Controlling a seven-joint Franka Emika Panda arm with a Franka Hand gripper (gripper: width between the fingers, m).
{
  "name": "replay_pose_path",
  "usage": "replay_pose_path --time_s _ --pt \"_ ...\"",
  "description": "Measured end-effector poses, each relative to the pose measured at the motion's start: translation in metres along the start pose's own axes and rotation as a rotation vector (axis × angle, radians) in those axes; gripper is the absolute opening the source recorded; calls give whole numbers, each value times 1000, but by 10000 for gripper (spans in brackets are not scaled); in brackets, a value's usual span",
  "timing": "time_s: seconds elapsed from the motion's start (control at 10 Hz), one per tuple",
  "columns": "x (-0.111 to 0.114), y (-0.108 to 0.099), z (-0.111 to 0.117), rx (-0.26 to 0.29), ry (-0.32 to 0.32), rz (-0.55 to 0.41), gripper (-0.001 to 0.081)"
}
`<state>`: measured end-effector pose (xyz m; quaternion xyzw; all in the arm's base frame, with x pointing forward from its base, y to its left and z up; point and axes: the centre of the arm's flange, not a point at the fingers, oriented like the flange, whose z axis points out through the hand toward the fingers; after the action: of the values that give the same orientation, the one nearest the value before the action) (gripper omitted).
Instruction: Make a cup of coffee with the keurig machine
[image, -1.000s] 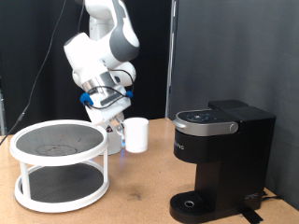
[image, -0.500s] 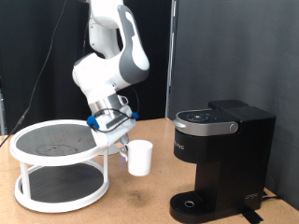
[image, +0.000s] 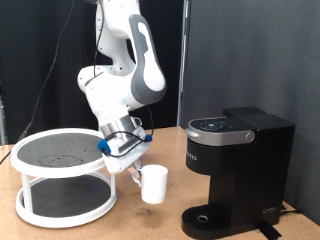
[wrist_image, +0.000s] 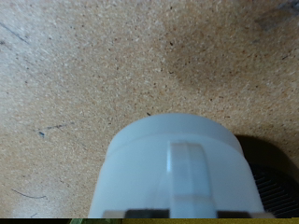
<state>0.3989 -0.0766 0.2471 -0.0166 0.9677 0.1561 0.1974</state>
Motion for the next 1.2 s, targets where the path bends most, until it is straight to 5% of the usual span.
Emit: replay_pose_path --time_s 1.2 --pt "-19 74 70 -38 -23 -65 0"
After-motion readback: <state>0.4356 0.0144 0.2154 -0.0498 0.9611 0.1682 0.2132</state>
